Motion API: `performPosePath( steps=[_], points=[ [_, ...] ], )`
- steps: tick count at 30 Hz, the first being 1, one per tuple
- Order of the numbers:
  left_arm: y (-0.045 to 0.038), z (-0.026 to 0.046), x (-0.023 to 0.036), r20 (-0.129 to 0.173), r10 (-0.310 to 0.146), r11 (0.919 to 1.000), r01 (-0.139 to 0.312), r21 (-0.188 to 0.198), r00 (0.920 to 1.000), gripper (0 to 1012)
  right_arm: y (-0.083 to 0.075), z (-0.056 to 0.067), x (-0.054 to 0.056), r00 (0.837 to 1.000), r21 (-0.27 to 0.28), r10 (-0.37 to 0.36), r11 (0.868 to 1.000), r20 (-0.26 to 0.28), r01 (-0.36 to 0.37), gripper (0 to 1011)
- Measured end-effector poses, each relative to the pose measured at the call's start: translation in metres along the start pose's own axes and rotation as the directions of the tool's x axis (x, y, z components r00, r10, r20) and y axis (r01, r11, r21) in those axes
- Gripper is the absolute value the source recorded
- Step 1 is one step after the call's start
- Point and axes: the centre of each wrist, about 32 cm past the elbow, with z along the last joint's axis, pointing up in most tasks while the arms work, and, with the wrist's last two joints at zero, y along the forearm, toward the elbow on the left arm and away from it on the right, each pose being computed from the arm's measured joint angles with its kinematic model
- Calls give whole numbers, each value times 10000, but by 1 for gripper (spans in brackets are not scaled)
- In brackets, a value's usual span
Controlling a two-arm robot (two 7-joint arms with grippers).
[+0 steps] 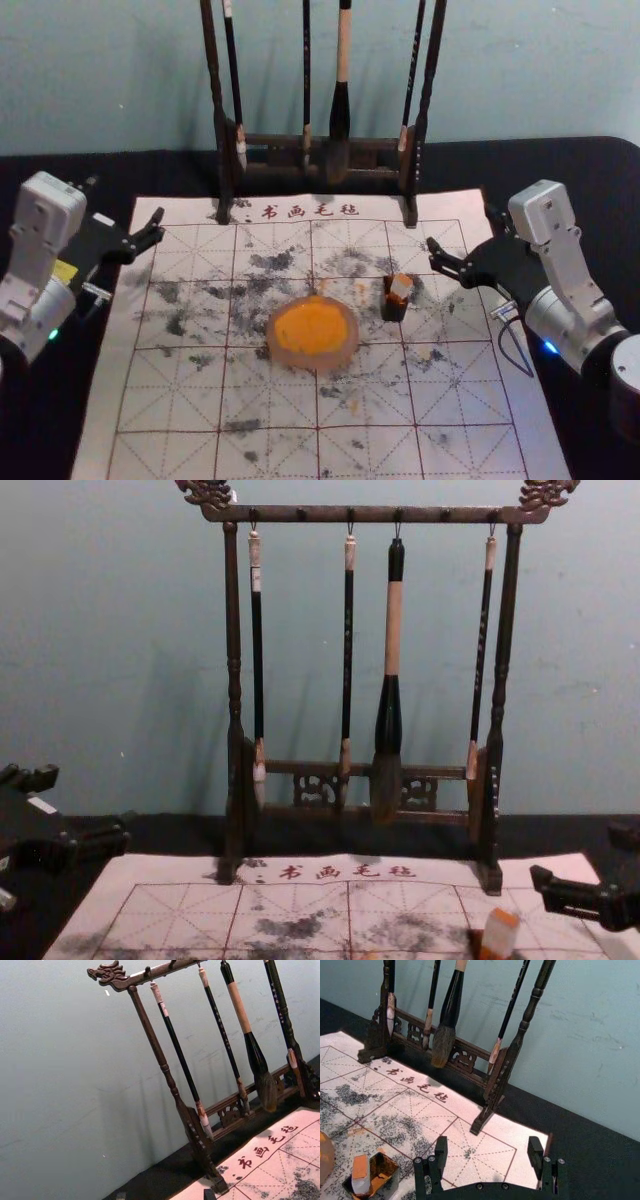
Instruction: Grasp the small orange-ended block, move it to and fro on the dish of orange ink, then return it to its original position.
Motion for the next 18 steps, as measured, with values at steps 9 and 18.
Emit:
performPosePath(
  steps=[9, 18],
  points=[
    [0, 0, 0, 0, 0, 10000, 0, 1, 10000, 1001, -1, 2, 0, 10000, 15, 5, 10000, 7, -5, 1003],
    [0, 0, 0, 0, 0, 10000, 0, 1, 10000, 1001, -1, 5, 0, 10000, 34, 6, 10000, 6, -6, 1002]
  ],
)
